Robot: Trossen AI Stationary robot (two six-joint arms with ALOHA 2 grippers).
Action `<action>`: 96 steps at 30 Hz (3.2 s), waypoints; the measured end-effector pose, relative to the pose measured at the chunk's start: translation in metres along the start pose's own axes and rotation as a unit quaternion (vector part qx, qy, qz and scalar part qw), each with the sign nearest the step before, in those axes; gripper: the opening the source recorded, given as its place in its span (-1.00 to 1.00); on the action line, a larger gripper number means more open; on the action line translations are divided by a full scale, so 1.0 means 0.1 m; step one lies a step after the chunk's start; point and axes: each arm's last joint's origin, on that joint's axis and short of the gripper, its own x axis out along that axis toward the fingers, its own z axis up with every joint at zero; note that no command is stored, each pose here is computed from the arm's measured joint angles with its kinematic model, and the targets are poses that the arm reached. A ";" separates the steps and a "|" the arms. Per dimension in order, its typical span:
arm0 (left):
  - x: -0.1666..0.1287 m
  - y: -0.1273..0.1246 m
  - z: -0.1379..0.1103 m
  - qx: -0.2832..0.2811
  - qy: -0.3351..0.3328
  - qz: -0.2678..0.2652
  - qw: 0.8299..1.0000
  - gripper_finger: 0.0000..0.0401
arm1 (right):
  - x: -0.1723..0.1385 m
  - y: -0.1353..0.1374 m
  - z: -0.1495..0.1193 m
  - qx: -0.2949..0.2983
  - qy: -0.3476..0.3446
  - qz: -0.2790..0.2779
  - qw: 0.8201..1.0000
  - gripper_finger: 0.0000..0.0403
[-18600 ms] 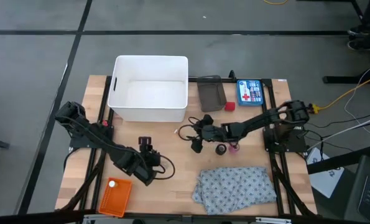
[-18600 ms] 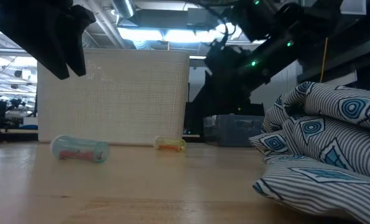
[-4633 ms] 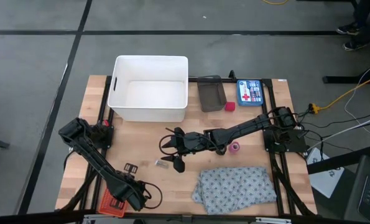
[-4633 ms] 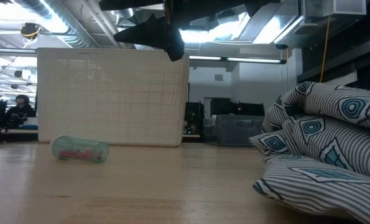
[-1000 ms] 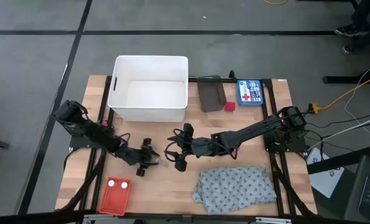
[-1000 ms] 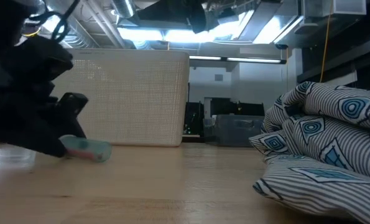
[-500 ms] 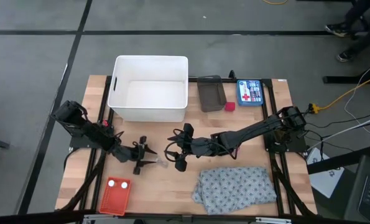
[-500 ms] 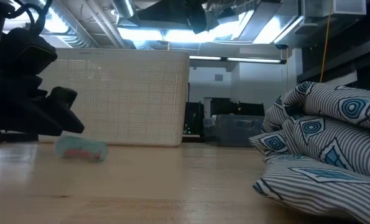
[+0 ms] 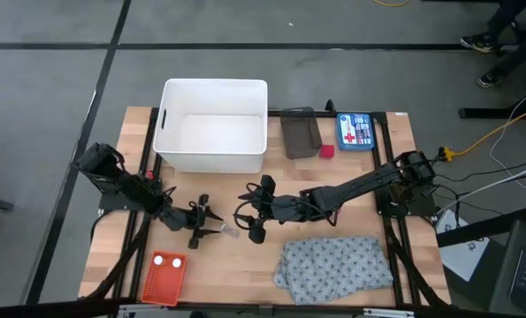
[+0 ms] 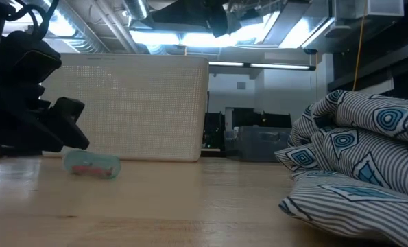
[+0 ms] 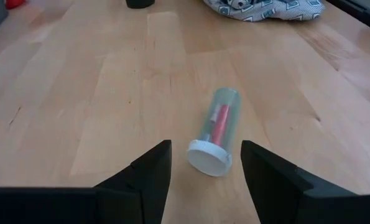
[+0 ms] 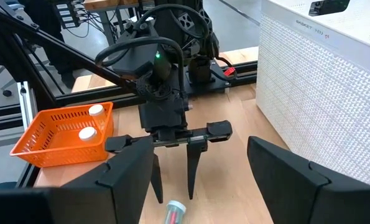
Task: Pick & place medical supplies in basket/bin
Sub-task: Put the blue pill bottle into the orange bin
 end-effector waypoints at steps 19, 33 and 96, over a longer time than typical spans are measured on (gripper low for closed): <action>0.22 -0.01 -0.06 0.017 0.034 0.004 0.999 -0.05 | 0.00 0.00 0.00 0.000 0.000 0.000 1.000 0.30; 0.22 0.03 -0.04 0.005 0.013 0.002 1.000 -0.08 | 0.00 0.01 -0.01 -0.001 0.005 0.012 1.000 0.30; -0.79 -0.21 1.29 -0.044 0.287 -0.093 0.952 -0.47 | 0.00 0.01 -0.01 -0.003 0.009 0.012 1.000 0.30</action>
